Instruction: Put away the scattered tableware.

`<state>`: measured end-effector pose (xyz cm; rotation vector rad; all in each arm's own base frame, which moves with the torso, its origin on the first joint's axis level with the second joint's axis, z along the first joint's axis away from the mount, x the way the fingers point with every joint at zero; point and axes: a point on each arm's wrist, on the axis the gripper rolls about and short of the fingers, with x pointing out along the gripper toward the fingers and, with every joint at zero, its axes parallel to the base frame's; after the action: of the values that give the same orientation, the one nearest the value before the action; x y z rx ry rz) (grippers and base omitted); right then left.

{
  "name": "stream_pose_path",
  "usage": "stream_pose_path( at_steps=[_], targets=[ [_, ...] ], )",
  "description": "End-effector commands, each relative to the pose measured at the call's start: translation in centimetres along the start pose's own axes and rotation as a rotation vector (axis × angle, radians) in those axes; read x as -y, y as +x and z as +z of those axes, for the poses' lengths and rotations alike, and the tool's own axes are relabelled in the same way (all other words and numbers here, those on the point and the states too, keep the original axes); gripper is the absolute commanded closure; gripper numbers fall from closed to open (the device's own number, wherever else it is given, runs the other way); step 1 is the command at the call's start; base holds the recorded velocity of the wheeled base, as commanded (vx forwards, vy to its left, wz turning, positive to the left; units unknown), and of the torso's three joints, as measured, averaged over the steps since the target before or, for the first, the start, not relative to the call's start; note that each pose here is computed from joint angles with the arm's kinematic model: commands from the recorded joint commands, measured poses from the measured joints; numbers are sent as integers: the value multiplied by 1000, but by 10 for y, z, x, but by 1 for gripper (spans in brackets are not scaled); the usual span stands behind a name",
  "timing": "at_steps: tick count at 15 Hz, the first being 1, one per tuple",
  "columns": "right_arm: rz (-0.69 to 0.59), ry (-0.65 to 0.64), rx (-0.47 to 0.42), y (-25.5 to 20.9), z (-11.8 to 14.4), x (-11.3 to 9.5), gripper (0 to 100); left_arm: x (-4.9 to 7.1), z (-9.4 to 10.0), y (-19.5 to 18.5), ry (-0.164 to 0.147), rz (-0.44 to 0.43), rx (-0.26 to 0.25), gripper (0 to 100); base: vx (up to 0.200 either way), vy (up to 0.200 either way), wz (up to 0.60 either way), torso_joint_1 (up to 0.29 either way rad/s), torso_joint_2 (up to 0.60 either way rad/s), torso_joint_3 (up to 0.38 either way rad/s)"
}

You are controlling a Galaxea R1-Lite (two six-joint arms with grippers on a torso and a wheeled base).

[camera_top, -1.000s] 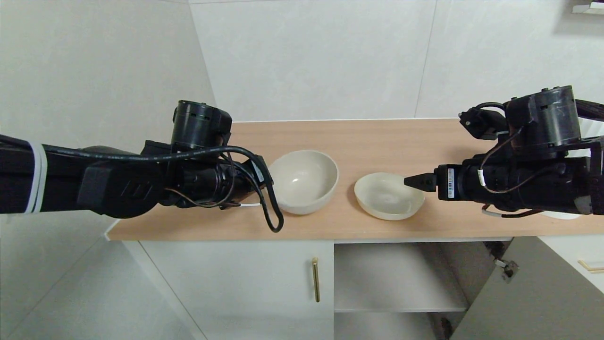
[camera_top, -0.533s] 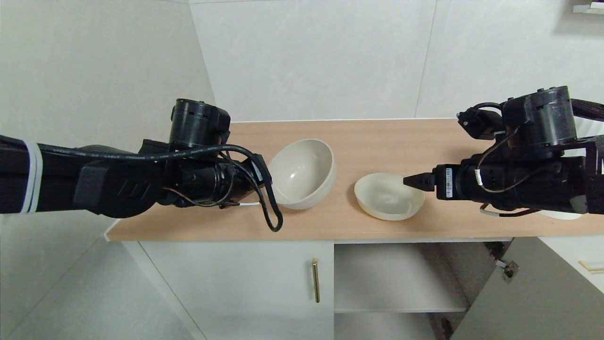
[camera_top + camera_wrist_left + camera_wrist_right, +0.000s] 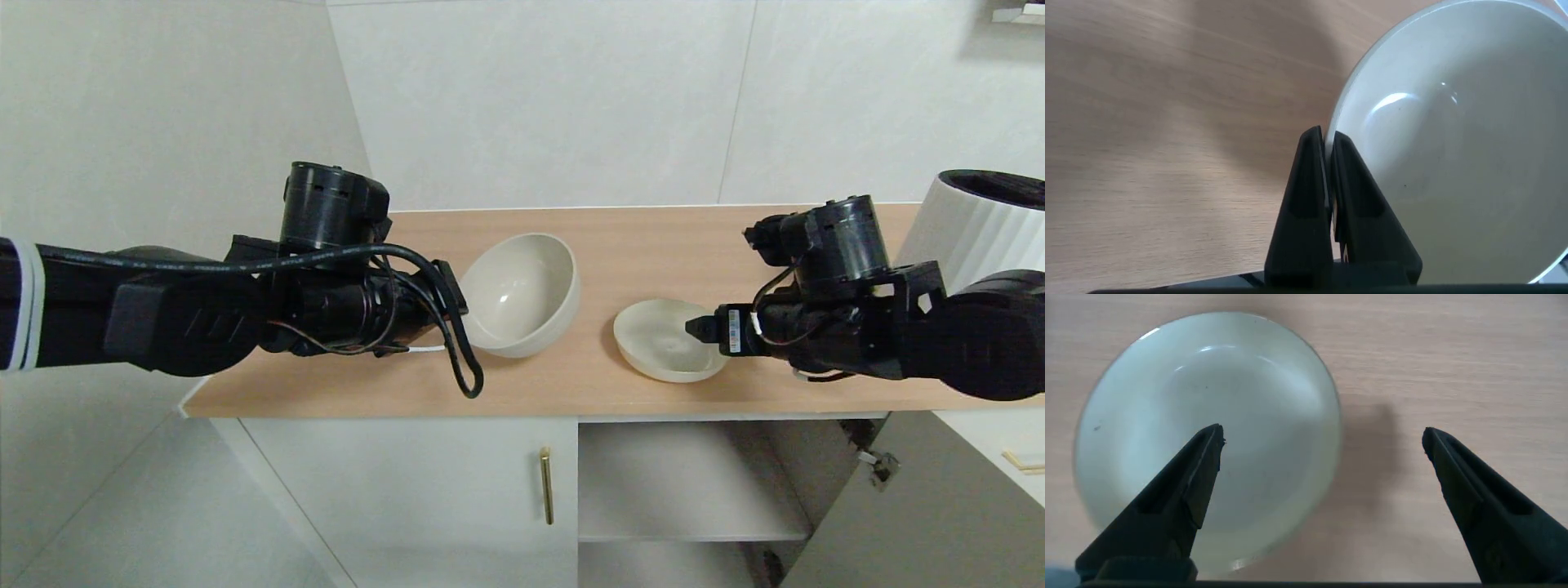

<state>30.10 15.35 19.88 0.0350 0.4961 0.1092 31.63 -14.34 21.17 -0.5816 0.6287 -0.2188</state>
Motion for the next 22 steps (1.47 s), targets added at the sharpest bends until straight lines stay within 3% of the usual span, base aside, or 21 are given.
stream_pose_path(
  at_steps=[1,7,8,18,22],
  targets=[
    [-8,-12,-35,16,-10,-3,0,0,1,-1,-1,-2,3,100,0,0,0,0,0,0],
    [-13,19,-30,20,-10,-4,0,0,1,-2,-1,-3,4,100,0,0,0,0,0,0],
    [-13,21,-30,20,-10,-4,100,1,1,-2,-1,-4,5,100,0,0,0,0,0,0],
    [-7,28,-13,15,-6,-3,100,1,2,-7,-1,-9,9,100,0,0,0,0,0,0],
    [47,81,60,-37,14,8,100,2,2,-42,9,-43,34,100,0,0,0,0,0,0]
  ],
)
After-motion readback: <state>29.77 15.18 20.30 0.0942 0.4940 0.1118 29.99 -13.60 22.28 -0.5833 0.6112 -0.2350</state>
